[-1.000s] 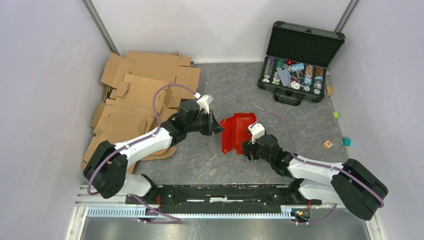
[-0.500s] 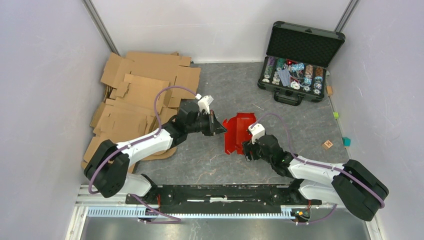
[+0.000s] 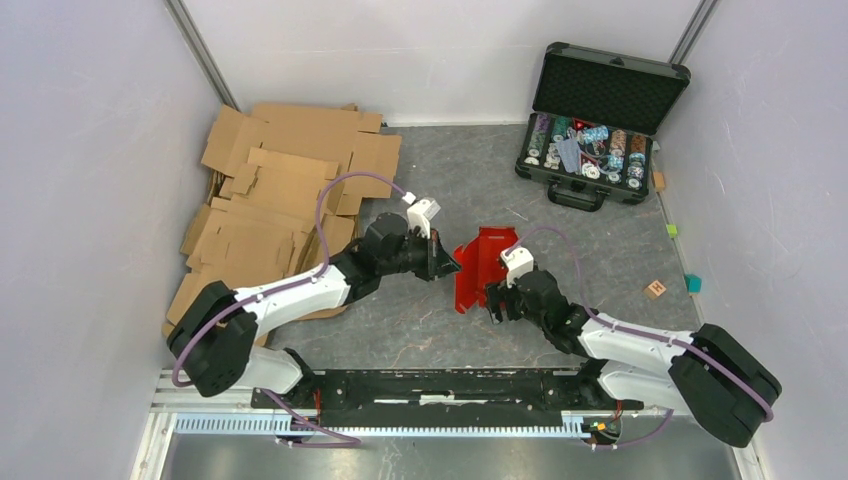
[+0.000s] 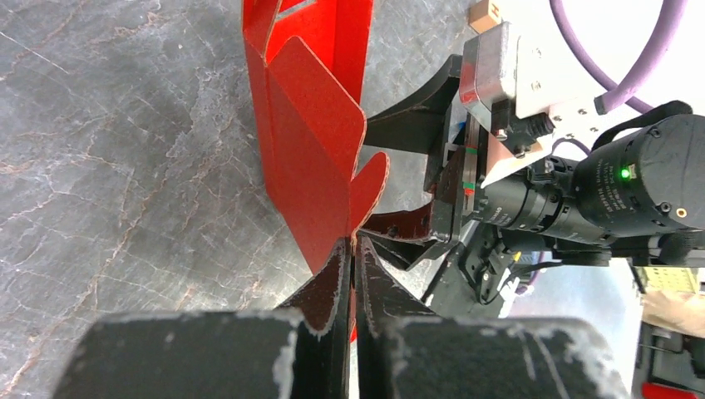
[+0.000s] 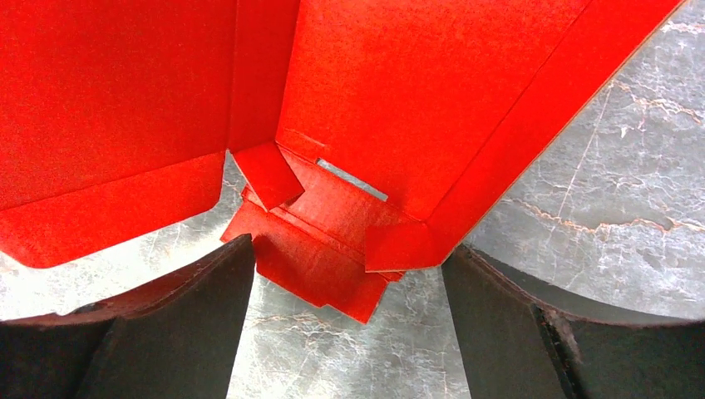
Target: Fold the paper box
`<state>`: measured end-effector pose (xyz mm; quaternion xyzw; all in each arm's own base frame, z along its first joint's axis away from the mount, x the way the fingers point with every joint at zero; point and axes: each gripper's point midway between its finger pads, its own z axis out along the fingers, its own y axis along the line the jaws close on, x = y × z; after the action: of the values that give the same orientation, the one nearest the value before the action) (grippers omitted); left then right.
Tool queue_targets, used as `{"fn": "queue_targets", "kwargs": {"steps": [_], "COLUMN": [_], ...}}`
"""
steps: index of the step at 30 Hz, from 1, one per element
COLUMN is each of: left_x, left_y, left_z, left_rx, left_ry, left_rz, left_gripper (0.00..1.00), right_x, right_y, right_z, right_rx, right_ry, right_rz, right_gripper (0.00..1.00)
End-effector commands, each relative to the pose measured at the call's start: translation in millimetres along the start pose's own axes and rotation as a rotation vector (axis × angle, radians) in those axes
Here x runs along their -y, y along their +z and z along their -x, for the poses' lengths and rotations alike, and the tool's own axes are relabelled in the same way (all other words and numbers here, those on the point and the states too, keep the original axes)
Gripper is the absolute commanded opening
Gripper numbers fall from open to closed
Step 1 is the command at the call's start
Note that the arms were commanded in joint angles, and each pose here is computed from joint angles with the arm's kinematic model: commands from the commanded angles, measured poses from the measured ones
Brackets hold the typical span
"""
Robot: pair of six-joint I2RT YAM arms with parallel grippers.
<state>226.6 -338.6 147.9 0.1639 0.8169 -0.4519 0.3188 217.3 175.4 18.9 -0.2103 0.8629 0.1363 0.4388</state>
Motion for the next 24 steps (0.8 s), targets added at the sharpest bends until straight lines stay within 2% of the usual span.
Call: {"fn": "queue_targets", "kwargs": {"steps": [1,8,16,18,20,24], "left_x": [-8.7,-13.1,-12.8,-12.0,-14.9,-13.1], "left_y": [-2.5,-5.3,-10.8,-12.0,-15.8,-20.1], "left_z": [-17.0,-25.4,-29.4,-26.3,-28.7,-24.6], "left_rx": [-0.045,-0.056,-0.07,-0.058,-0.073,-0.068], "left_ry": [0.109,0.212,0.302,0.316,0.324,0.343], "left_rz": [0.063,0.143,0.182,0.188,0.204,0.21], "left_gripper": [0.03,0.03,0.03,0.03,0.03,0.03], "right_x": [0.5,3.4,7.7,9.0,11.6,17.7], "right_y": [-1.4,-8.2,-8.2,-8.1,-9.2,-12.6], "right_z": [9.9,20.2,16.3,15.8,16.9,26.9], "right_rx": [0.032,0.091,0.082,0.079,0.085,0.114], "right_ry": [0.043,0.09,0.113,0.12,0.125,0.12], "right_rz": [-0.017,-0.026,-0.035,-0.038,-0.045,-0.058], "right_gripper": [0.87,0.88,0.89,0.91,0.98,0.98]}}
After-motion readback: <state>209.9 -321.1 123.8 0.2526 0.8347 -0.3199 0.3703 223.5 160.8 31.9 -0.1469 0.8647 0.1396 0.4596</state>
